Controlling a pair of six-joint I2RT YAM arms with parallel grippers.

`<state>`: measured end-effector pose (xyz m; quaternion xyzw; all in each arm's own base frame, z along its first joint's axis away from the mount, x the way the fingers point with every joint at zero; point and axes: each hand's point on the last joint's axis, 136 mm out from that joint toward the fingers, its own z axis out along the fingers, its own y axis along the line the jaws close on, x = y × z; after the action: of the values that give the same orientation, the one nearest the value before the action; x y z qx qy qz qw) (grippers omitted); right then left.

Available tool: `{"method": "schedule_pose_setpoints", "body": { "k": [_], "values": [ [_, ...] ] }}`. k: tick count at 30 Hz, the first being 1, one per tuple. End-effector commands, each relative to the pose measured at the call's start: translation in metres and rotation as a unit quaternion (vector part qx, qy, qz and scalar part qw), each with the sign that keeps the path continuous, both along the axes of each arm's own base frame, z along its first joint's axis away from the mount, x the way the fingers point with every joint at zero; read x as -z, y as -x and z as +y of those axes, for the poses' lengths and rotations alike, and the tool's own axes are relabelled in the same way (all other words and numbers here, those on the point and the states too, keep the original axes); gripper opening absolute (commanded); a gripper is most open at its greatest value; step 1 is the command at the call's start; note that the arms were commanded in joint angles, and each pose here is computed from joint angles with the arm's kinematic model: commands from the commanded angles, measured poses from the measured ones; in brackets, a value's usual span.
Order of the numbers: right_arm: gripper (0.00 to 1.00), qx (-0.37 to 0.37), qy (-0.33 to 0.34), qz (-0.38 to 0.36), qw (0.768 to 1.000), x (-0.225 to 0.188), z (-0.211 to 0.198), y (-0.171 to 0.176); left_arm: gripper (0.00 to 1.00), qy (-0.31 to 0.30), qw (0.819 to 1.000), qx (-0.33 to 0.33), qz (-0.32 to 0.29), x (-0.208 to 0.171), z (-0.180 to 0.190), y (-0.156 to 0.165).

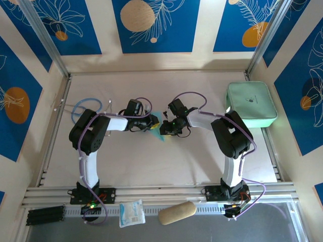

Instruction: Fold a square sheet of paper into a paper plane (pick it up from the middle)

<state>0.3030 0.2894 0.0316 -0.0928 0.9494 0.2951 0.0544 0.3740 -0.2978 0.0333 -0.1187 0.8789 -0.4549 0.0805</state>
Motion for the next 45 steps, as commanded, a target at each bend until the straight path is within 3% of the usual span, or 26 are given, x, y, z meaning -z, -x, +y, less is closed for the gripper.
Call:
{"method": "schedule_pose_setpoints", "body": {
  "k": [1, 11, 20, 24, 45],
  "values": [
    [0.24, -0.004, -0.02, 0.008, 1.0, -0.008, 0.004, 0.008, 0.18, -0.009, 1.0, 0.0, 0.001, 0.006, 0.002, -0.003],
    [0.19, -0.002, -0.013, 0.03, 0.999, 0.004, 0.001, 0.016, 0.18, -0.013, 1.0, -0.002, 0.005, 0.009, 0.003, -0.002],
    [0.28, 0.02, -0.004, -0.009, 1.0, -0.015, -0.008, 0.007, 0.18, -0.016, 1.0, -0.004, 0.008, 0.011, 0.005, -0.002],
    [0.28, 0.011, -0.017, 0.006, 1.0, -0.014, 0.0, 0.011, 0.18, -0.017, 1.0, -0.005, 0.008, 0.011, 0.005, -0.002],
    [0.1, 0.005, -0.009, 0.053, 0.999, 0.016, 0.002, 0.02, 0.18, -0.02, 1.0, -0.008, 0.013, 0.014, 0.006, -0.001]
  ]
}}
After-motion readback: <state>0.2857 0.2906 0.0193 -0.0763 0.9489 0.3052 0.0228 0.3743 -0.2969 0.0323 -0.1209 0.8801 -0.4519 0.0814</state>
